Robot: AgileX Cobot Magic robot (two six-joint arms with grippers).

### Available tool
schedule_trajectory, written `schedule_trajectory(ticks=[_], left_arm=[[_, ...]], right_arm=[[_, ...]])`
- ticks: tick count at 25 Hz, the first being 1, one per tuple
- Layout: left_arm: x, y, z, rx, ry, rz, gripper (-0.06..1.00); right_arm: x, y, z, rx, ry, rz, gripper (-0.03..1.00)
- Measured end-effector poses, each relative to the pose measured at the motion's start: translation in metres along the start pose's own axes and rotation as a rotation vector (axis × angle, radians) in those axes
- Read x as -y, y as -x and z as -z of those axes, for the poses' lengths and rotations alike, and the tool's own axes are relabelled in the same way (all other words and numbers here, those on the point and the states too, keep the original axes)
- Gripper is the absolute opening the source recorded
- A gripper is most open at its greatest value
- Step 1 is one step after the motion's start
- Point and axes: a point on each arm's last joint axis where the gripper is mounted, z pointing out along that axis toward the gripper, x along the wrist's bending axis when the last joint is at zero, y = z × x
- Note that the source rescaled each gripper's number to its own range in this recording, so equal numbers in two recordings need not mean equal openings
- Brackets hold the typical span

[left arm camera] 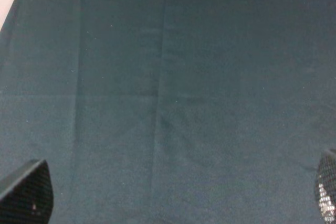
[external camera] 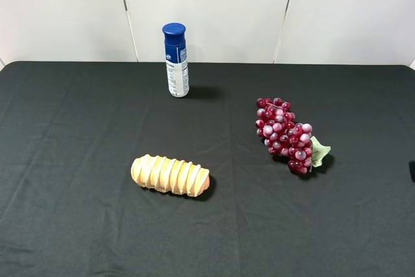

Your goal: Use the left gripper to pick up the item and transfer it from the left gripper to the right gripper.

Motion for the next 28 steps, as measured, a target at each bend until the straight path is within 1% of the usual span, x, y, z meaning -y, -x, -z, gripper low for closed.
schedule_trajectory(ticks=[3,5,6,8,11,14,25,28], left_arm=[[0.000,0.000,0.000,0.000,0.000,0.000,1.00],[0.000,0.000,0.000,0.000,0.000,0.000,1.00],[0.000,0.000,0.000,0.000,0.000,0.000,1.00],[0.000,0.000,0.000,0.000,0.000,0.000,1.00],[0.000,0.000,0.000,0.000,0.000,0.000,1.00],[0.000,0.000,0.000,0.000,0.000,0.000,1.00],[0.000,0.000,0.000,0.000,0.000,0.000,1.00],[0.000,0.000,0.000,0.000,0.000,0.000,1.00]], right_arm=[[0.019,-0.001,0.005,0.003,0.085,-0.010,1.00],[0.026,-0.001,0.011,0.007,0.148,-0.015,1.00],[0.026,-0.001,0.011,0.007,0.148,-0.015,1.00],[0.032,-0.001,0.019,0.016,0.216,-0.019,1.00],[0.044,0.001,0.027,0.050,0.292,-0.036,1.00],[0.046,0.003,0.030,0.072,0.314,-0.050,1.00],[0.046,0.003,0.030,0.074,0.317,-0.058,1.00],[0.046,0.003,0.030,0.124,0.318,-0.093,1.00]])
